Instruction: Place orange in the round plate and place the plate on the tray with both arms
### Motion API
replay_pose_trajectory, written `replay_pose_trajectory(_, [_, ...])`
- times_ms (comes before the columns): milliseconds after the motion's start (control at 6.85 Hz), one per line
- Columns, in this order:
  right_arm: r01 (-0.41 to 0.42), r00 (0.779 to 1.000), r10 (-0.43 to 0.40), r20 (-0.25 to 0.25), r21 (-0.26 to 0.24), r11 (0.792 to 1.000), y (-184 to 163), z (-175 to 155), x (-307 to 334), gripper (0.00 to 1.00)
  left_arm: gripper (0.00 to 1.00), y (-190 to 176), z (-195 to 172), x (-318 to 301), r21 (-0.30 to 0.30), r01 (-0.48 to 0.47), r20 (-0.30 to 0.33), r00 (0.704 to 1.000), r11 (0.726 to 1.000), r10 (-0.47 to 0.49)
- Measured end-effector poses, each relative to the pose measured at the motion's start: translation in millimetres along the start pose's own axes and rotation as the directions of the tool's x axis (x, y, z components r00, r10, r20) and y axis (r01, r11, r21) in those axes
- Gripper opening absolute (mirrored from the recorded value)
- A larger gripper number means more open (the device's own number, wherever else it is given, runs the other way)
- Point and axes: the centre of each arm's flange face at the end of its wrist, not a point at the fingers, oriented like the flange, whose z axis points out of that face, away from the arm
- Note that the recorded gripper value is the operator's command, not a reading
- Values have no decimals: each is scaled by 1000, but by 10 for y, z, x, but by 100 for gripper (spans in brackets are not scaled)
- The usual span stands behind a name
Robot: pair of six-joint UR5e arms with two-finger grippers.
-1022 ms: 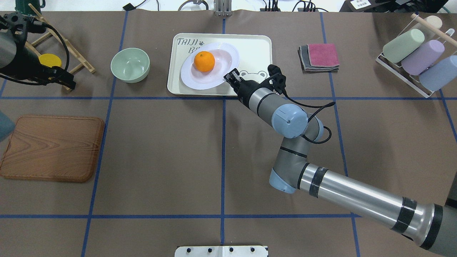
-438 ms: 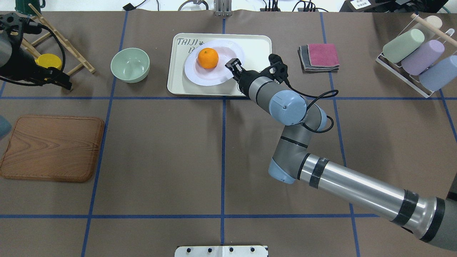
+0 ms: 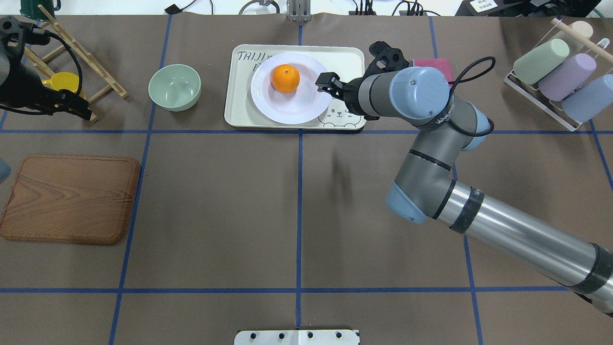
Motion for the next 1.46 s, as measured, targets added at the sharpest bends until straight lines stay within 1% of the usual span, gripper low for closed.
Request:
replay_pose_trajectory(146, [163, 977, -171, -127, -66, 984, -50, -321, 56, 100, 87, 2, 0, -40, 0, -19, 5, 1000, 1000, 19])
replay_pose_trajectory(292, [261, 936, -287, -205, -144, 955, -152, -614, 103, 100, 87, 13, -10, -156, -2, -41, 16, 999, 999, 41])
replay_pose_trajectory(438, [294, 914, -339, -223, -211, 932, -412, -872, 185, 100, 87, 45, -46, -422, -6, -68, 36, 997, 998, 68])
replay_pose_trajectory(584, [323, 903, -378, -207, -255, 911, -809, -1122, 343, 100, 88, 94, -98, -767, -10, -101, 64, 993, 995, 101])
replay_pose_trajectory(876, [426, 857, -490, -157, -316, 847, -1747, -1617, 1071, 100, 90, 279, -172, -1531, -38, -164, 117, 979, 986, 167])
replay_pose_trajectory(1022, [427, 855, -494, -159, -325, 844, -2142, -1854, 1534, 100, 90, 382, -175, -1829, -57, -180, 134, 973, 982, 186])
replay_pose_trajectory(1169, [419, 854, -489, -176, -326, 848, -2402, -2054, 1979, 100, 93, 505, -148, -2036, -78, -181, 143, 971, 980, 191])
replay_pose_trajectory(1315, [432, 837, -513, -189, -346, 833, -2550, -2187, 2479, 100, 94, 644, -110, -2183, -98, -172, 148, 971, 980, 186])
replay_pose_trajectory(1461, [435, 822, -533, -204, -379, 817, -2597, -2301, 3083, 100, 97, 768, -85, -2274, -114, -158, 131, 976, 981, 172])
